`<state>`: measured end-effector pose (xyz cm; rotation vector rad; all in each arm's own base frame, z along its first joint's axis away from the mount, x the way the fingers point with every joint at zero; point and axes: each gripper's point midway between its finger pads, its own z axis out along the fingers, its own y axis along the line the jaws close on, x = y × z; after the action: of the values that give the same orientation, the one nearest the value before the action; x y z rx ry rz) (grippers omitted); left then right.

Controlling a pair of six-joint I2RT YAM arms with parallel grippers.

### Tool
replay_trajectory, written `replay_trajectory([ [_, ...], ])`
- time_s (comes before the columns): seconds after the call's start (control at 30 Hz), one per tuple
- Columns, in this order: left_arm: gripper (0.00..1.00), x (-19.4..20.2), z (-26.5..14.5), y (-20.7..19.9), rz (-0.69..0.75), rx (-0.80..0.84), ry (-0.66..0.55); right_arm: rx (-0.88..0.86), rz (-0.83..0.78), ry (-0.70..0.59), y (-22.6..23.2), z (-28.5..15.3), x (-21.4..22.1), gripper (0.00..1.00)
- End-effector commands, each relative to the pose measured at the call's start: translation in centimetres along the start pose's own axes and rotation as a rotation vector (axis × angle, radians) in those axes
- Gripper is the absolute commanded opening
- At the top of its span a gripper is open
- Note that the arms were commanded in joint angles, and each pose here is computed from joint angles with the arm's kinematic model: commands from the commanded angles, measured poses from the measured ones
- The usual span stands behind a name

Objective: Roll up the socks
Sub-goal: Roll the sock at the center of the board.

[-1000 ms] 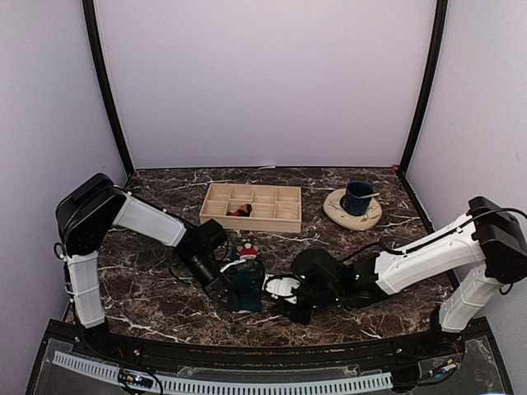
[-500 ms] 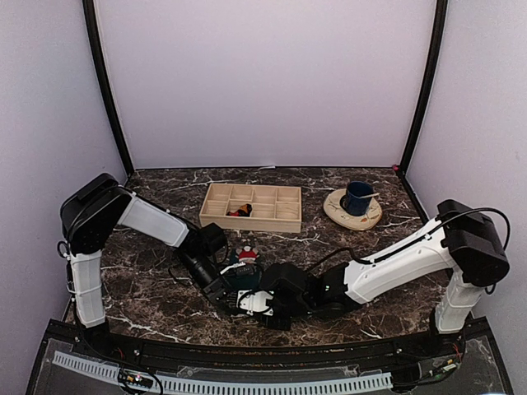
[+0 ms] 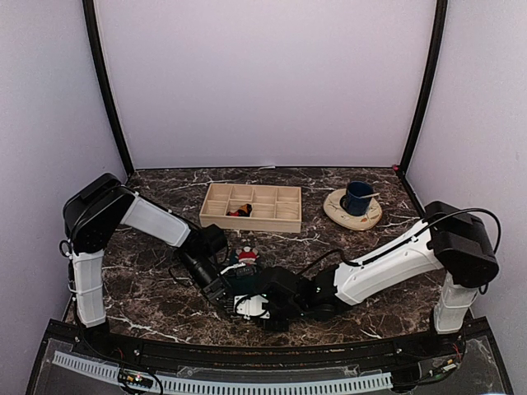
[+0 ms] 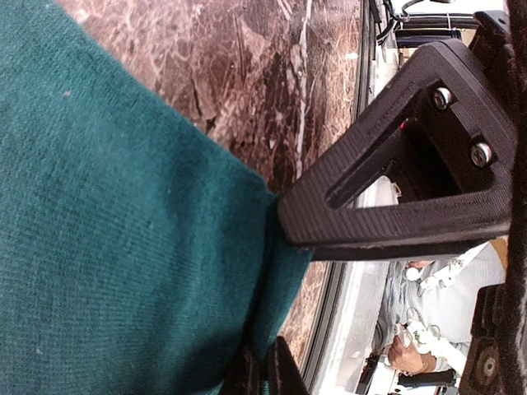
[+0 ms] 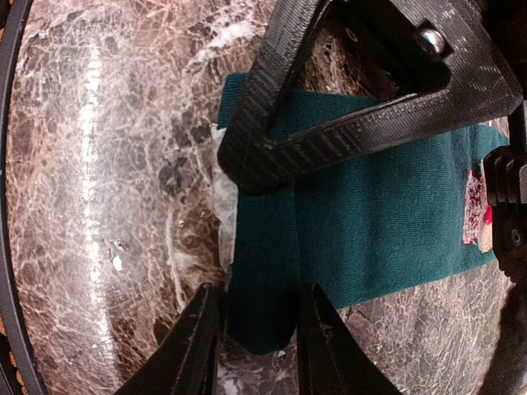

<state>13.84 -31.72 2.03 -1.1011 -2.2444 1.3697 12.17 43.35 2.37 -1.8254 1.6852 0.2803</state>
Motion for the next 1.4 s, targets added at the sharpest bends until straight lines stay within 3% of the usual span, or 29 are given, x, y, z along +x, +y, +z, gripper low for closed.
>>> replay_trajectory([
  [0.0, 0.02, 0.2, -0.1, 0.0, -0.005, 0.008, 0.013, 0.004, -0.024, 0.007, 0.2, 0.6, -0.2, 0.29],
  [0.1, 0.02, 0.2, 0.0, 0.0, -0.006, 0.011, 0.014, -0.007, -0.029, 0.022, 0.4, 1.0, 0.2, 0.26],
  [0.27, 0.02, 0.3, 0.0, -0.1, -0.007, 0.014, 0.016, -0.045, -0.003, 0.057, 0.6, 1.5, 1.1, 0.1],
  [0.5, 0.07, 0.1, -0.2, 0.2, -0.013, -0.016, 0.01, -0.082, 0.063, 0.097, 0.6, 1.5, 2.7, 0.03],
  [0.73, 0.24, -0.4, -1.4, 0.2, -0.007, -0.088, -0.048, -0.106, 0.129, 0.096, 0.3, 1.0, 3.4, 0.0],
  [1.37, 0.3, -2.9, -5.8, -0.6, 0.084, -0.278, -0.26, -0.251, 0.278, 0.048, -0.1, 0.0, 2.6, 0.0],
])
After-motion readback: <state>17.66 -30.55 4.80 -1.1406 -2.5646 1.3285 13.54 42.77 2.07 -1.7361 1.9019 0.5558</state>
